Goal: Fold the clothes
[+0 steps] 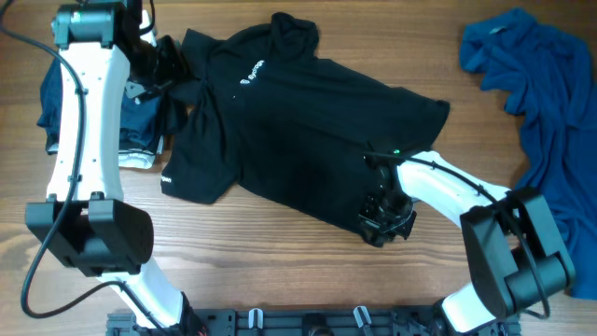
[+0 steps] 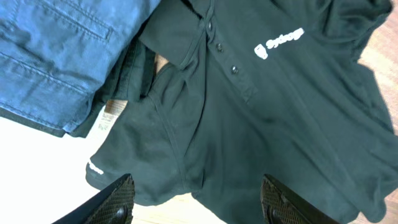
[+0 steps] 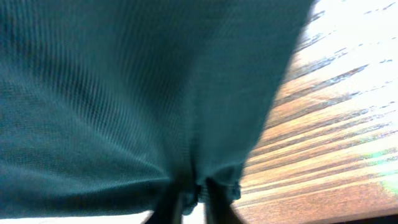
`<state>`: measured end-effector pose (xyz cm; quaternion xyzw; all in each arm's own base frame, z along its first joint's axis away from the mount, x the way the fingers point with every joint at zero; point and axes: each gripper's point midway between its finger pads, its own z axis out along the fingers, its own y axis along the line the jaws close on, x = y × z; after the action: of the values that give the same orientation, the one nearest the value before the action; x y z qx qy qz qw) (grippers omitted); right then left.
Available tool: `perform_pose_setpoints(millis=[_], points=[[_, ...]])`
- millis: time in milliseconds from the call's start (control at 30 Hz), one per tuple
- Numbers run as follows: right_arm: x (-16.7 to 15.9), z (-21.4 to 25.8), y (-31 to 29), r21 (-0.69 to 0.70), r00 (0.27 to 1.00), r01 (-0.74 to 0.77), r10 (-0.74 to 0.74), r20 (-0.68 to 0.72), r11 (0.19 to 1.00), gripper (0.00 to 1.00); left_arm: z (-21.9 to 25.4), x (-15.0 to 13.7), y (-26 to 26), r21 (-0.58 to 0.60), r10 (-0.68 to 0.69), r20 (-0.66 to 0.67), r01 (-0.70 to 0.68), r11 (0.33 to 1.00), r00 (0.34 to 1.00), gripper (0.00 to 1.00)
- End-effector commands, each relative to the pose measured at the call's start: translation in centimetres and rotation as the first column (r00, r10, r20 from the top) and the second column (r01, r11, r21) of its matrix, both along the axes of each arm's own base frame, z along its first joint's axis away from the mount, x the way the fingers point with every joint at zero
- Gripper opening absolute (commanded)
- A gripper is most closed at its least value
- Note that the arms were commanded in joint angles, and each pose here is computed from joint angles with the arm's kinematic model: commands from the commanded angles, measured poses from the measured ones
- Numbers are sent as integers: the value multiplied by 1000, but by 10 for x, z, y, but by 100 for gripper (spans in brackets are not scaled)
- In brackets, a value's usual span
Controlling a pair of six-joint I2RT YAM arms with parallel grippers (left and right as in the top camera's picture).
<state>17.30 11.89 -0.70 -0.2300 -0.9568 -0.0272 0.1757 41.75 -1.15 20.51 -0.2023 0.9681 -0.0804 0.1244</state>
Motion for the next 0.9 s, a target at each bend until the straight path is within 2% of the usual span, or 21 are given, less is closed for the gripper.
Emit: perform_pose_setpoints(millis=[0, 100, 133, 167, 200, 367, 433, 600, 800, 867], points=[[-3, -8, -3, -17, 1000, 12, -12, 1, 1000, 9, 3, -2, -4, -5, -27, 15, 28, 1000, 1000, 65], [-5, -9, -14, -80, 1000, 4, -4, 0, 997, 21, 3, -2, -4, -5, -27, 16, 28, 1000, 999, 65], [-7, -10, -21, -116, 1000, 1, -1, -3, 993, 21, 3, -2, -4, -5, -27, 16, 28, 1000, 999, 65], [-9, -10, -27, -139, 1000, 3, -5, -11, 990, 17, 3, -2, -4, -5, -27, 17, 28, 1000, 999, 65], [-14, -10, -39, -176, 999, 28, -34, -34, 984, 7, 3, -1, -4, -5, -28, 19, 28, 1000, 999, 65], [-23, -2, -102, -310, 980, 141, -177, -92, 940, 4, 3, -1, -4, -5, -27, 21, 27, 1000, 999, 66], [-23, -3, -130, -276, 929, 316, -355, -104, 908, 4, 3, -1, -5, -5, -28, 21, 28, 1000, 999, 66], [-17, -5, -169, -223, 881, 443, -468, -68, 868, 4, 4, -1, -6, -5, -31, 23, 31, 1000, 999, 66], [-27, -5, -192, -179, 845, 511, -530, -75, 840, 8, 2, -8, -12, -7, -45, -5, 45, 999, 999, 66], [-18, -2, -192, -132, 871, 478, -488, -60, 869, 12, 0, -16, -21, -8, -68, -38, 68, 998, 997, 64]])
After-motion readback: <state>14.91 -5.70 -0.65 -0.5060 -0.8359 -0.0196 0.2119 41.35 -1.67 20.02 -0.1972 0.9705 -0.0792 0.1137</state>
